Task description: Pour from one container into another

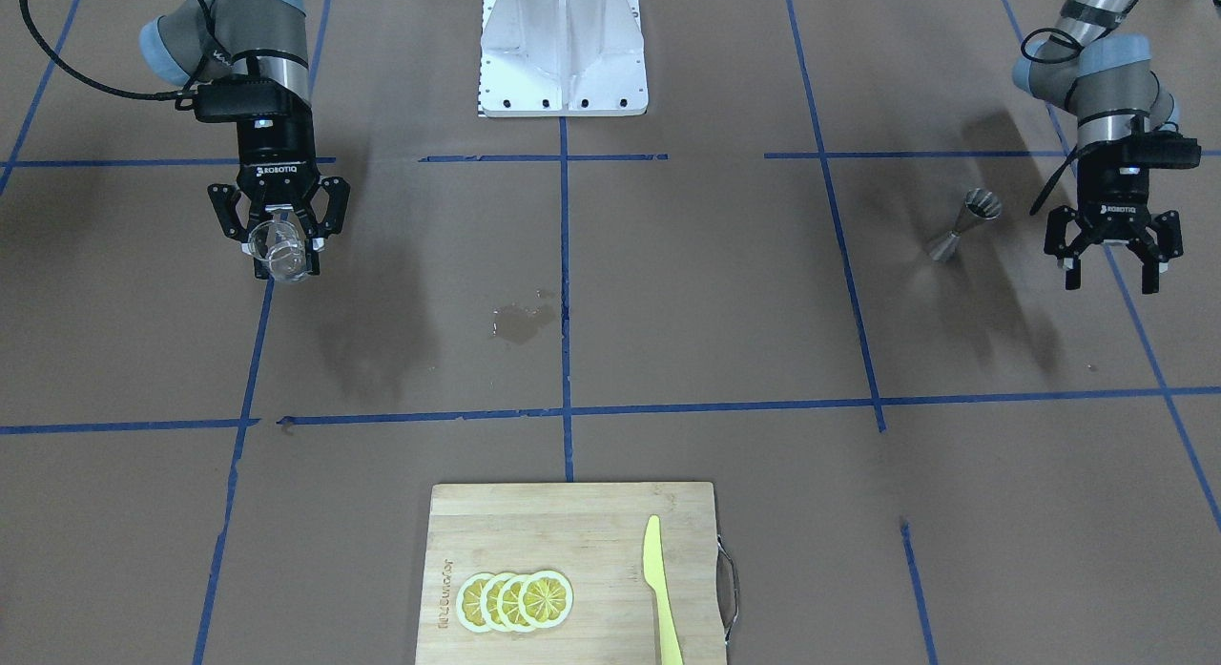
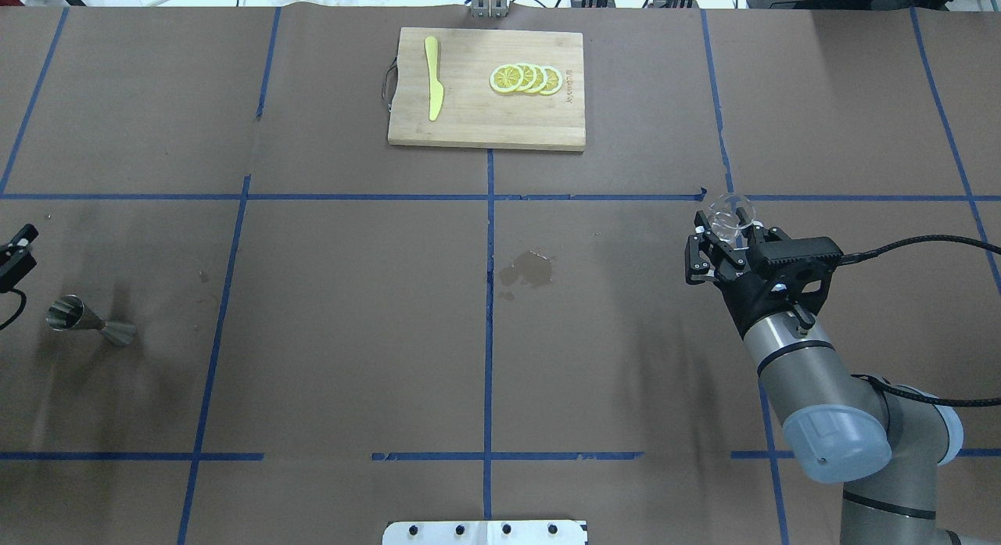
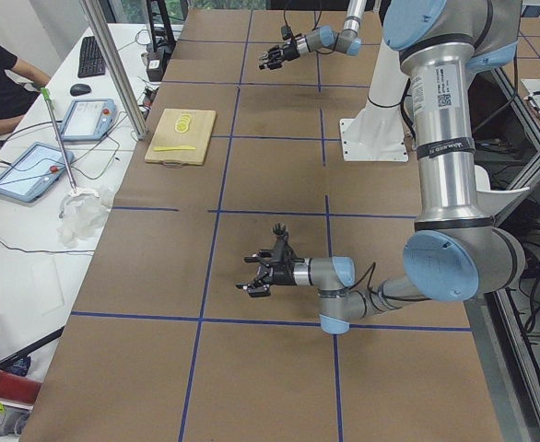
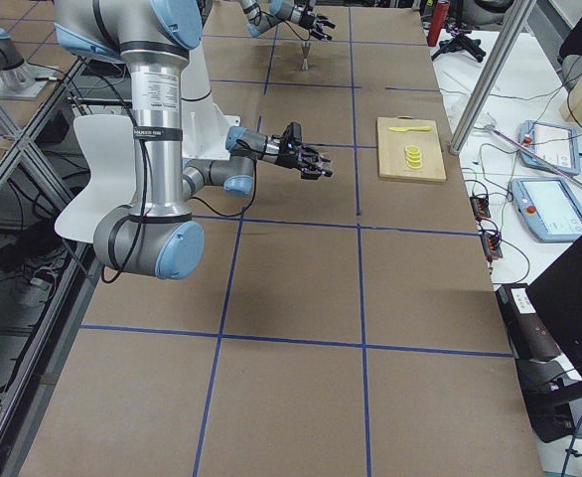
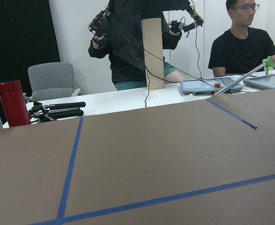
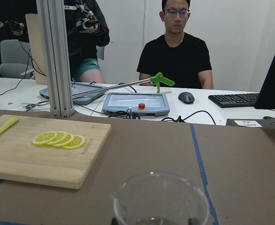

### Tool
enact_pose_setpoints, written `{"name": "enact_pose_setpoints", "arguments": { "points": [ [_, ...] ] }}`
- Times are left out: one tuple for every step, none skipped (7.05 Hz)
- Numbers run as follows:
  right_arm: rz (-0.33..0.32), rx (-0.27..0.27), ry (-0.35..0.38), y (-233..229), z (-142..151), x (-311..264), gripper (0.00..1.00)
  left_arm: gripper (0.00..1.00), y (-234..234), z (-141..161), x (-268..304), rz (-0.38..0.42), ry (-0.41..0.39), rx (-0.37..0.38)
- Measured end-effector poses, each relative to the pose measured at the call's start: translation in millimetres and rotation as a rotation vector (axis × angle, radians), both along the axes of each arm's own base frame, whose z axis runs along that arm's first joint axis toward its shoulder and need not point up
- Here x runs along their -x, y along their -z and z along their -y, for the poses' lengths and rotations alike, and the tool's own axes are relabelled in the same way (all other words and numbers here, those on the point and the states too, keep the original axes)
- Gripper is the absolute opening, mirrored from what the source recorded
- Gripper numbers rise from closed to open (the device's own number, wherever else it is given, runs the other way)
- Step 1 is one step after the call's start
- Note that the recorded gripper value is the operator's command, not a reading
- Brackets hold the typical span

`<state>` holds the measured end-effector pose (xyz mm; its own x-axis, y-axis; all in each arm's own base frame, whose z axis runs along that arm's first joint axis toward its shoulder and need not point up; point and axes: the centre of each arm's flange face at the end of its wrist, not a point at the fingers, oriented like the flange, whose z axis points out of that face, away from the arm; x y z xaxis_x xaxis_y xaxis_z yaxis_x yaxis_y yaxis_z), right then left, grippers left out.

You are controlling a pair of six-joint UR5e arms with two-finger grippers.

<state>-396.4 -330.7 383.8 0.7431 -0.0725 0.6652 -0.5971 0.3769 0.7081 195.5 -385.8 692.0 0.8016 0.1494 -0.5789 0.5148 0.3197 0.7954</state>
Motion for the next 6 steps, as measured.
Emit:
{"name": "enact_pose_setpoints", "arguments": {
  "points": [
    [0.000, 0.000, 0.000, 0, 0, 1, 0.00, 1.00, 11, 38, 6, 0.027, -0.016, 0.040],
    [0.000, 0.001, 0.000, -1, 0, 1, 0.00, 1.00, 18, 69, 24, 0.057, -0.038, 0.075],
    [-0.001, 0.001, 0.000, -1, 0, 1, 0.00, 1.00, 25, 94, 47, 0.094, -0.063, 0.105],
    [-0.004, 0.002, 0.000, -3, 0, 2, 0.00, 1.00, 34, 119, 70, 0.107, -0.100, 0.159],
    [-0.009, 0.005, 0.000, -6, 0, 4, 0.00, 1.00, 43, 142, 95, 0.095, -0.154, 0.243],
    [-0.016, 0.009, -0.001, -12, 1, 7, 0.00, 1.00, 48, 158, 118, 0.061, -0.228, 0.338]
  ]
}}
